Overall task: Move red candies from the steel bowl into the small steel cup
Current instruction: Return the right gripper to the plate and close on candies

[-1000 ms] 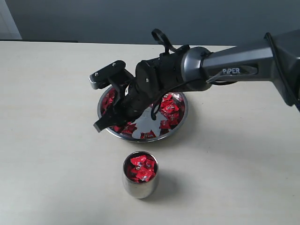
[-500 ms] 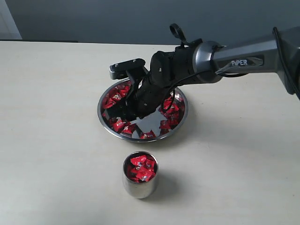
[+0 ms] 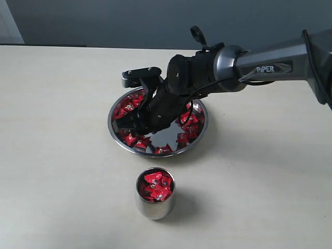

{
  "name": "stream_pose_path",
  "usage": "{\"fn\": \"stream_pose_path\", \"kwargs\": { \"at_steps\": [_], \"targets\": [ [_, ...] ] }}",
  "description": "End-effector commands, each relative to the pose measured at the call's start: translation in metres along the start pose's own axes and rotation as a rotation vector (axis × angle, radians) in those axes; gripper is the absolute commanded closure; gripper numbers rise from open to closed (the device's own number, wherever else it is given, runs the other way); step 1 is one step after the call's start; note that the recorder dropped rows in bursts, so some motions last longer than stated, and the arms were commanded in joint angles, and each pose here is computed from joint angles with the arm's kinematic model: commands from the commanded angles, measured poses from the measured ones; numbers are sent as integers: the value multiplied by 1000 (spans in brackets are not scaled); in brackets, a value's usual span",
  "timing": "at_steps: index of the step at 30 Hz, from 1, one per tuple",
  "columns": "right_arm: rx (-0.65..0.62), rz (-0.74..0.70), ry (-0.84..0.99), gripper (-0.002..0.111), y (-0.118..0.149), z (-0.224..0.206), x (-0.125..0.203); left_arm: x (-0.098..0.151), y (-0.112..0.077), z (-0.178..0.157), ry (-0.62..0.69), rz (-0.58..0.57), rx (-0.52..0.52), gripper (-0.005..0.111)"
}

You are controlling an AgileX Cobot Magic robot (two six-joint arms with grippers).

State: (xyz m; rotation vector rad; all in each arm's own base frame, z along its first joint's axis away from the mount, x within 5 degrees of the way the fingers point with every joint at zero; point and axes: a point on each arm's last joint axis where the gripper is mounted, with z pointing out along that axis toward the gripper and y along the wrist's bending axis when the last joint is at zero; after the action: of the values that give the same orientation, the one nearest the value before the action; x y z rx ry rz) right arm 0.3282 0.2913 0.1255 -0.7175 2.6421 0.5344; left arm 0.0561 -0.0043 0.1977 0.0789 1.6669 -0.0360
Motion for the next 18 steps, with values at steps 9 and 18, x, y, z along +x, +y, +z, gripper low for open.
{"fn": "stream_pose_path", "kwargs": {
  "at_steps": [9,18],
  "targets": [
    [-10,-27,22,71,-1,13,5,1,0,0,-3,-2,-1,105],
    [2,-25,-6,77,-3,18,4,1,0,0,-3,-2,-1,105]
  ]
}}
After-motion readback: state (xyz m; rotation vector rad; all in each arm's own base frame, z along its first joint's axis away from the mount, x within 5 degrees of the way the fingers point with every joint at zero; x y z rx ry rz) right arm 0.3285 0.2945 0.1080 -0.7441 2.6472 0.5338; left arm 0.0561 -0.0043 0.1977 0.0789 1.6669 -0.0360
